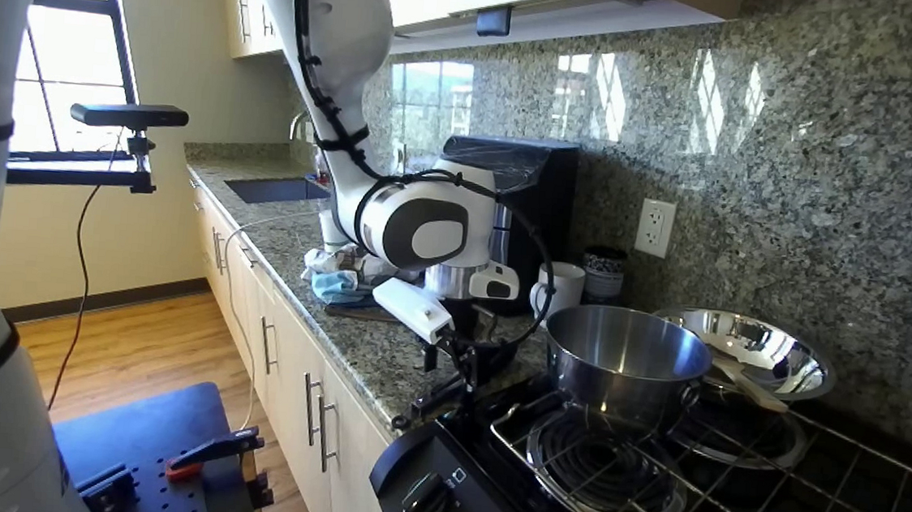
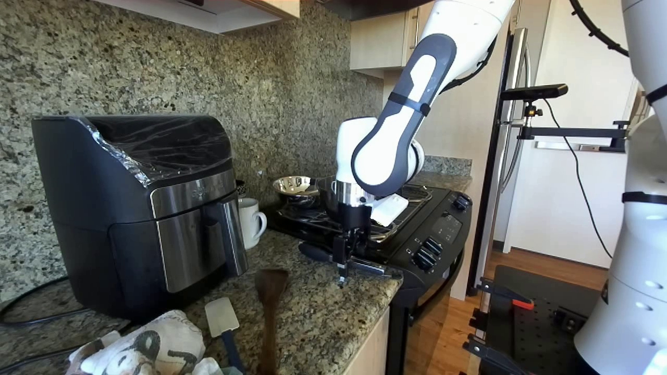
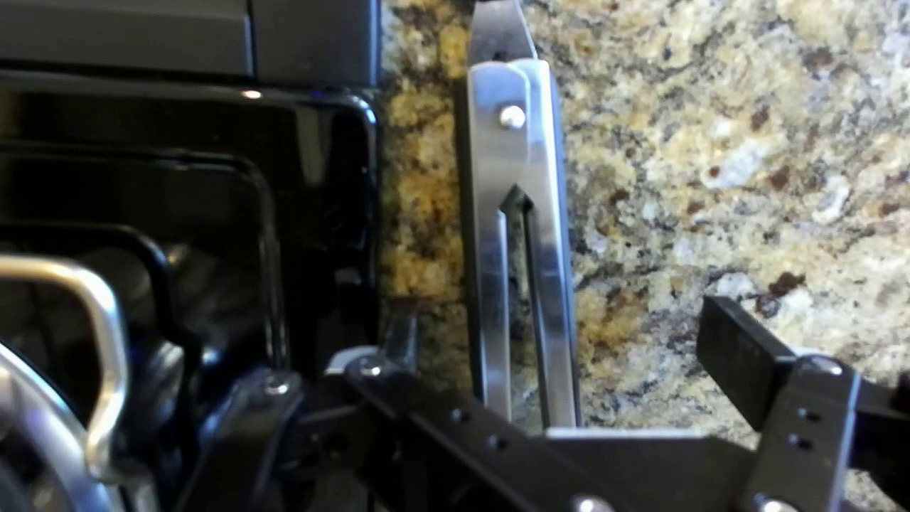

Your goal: Move the cooking tweezers on the counter to the left

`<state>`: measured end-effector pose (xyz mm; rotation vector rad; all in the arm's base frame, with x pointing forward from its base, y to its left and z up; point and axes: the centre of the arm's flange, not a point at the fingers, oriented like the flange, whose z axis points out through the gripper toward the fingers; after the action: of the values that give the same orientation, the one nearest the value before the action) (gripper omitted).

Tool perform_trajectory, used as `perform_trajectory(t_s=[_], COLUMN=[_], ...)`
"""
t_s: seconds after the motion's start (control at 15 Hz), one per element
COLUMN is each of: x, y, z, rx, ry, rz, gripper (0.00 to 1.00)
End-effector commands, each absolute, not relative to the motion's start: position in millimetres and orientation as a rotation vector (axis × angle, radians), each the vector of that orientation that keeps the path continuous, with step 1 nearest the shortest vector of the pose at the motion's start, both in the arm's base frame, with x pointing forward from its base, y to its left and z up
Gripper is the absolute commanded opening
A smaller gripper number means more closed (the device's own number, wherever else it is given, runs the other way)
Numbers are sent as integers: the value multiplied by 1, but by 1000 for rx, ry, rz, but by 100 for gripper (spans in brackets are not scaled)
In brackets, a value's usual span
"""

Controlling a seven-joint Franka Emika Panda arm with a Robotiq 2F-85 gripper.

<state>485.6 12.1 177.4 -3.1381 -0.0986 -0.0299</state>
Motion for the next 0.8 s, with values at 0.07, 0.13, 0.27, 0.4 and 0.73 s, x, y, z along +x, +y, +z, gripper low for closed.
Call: perform_trajectory(t_s=[0.07, 0.13, 0.27, 0.4, 0.73], x=[485, 485, 485, 486, 488], y=[15, 15, 16, 15, 13], z=[181, 181, 181, 182, 184], rx=[-3142, -3143, -3144, -3147, -3152], ry=[-67, -68, -67, -65, -58], rz=[-56, -55, -57, -64, -76], gripper=[75, 74, 58, 43, 8])
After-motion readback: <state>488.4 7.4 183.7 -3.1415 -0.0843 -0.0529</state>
